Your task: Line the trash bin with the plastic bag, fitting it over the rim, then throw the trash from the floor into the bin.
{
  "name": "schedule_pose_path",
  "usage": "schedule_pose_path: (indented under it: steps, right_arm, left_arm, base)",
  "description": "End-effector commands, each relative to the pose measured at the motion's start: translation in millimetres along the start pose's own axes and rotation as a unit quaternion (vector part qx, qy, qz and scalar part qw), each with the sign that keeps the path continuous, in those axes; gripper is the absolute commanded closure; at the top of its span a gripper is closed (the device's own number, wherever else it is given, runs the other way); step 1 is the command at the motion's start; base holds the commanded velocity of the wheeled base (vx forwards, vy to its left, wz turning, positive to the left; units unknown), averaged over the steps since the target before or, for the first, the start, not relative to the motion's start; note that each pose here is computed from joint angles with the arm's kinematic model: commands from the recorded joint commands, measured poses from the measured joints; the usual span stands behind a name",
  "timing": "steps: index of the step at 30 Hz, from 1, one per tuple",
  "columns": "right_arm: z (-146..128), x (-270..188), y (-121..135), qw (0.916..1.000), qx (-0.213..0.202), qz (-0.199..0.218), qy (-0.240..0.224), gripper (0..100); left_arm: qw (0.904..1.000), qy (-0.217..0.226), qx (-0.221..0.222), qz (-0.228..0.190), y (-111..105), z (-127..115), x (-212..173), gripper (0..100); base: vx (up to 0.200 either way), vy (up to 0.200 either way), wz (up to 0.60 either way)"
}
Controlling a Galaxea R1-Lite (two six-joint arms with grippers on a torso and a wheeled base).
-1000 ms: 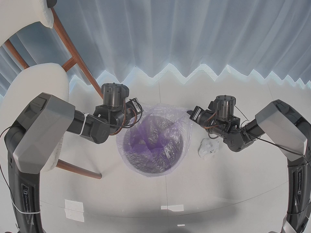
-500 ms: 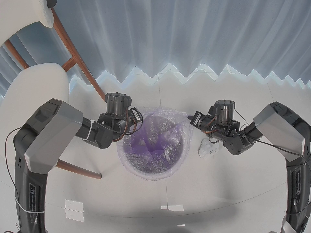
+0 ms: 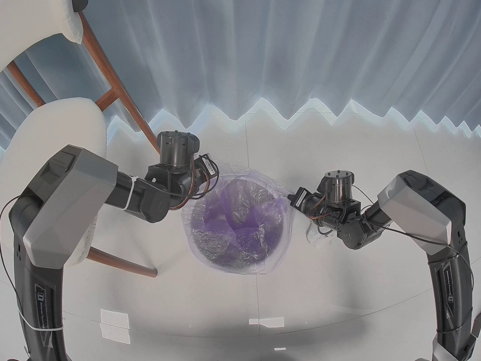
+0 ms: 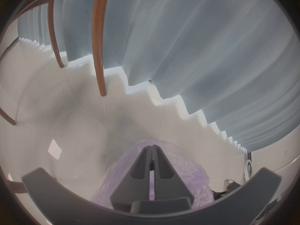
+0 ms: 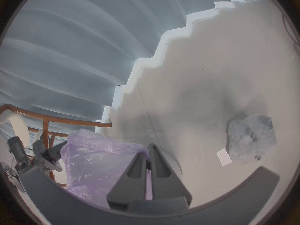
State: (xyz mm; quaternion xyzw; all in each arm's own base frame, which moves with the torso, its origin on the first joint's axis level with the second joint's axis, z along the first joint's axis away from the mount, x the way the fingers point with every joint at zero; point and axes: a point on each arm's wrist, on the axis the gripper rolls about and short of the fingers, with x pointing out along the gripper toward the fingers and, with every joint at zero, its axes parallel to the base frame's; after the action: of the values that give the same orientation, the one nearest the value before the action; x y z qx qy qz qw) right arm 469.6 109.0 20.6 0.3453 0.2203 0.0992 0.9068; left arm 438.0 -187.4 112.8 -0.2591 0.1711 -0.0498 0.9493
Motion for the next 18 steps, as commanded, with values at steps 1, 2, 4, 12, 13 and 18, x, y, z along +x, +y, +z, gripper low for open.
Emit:
schedule_pose_path:
  steps: [1, 2, 4, 12, 13, 18]
  right_arm:
    - [-8, 9, -9, 1.0, 0.003, -0.006, 0.007, 100]
    - [-8, 10, -8, 1.0, 0.004, -0.005, 0.007, 100]
    - [-8, 12, -8, 0.9999, 0.011, -0.004, 0.006, 100]
    - [-16, 14, -16, 0.9993, 0.016, -0.024, 0.025, 100]
    - [-18, 14, -18, 0.9992, 0.015, -0.027, 0.026, 100]
    - [-21, 14, -23, 0.9988, 0.013, -0.041, 0.021, 100]
  left_arm:
    - [0.9998, -0.01, -0.002, -0.016, -14, 19, -18, 100]
    - [0.9999, -0.006, 0.0, -0.014, -13, 19, -19, 100]
    - [1.0, -0.001, 0.001, -0.009, -12, 19, -19, 100]
    - [1.0, 0.001, 0.0, -0.008, -12, 16, -18, 100]
    - [1.0, 0.002, 0.001, -0.008, -12, 16, -18, 100]
    - [0.9999, 0.002, 0.004, -0.013, -16, 15, -20, 100]
  base:
    - [0.0, 0.0, 0.0]
    - [0.0, 0.0, 0.0]
    - [0.0, 0.0, 0.0]
    - [0.0, 0.0, 0.0]
    - [0.0, 0.0, 0.0]
    - [0.0, 0.0, 0.0]
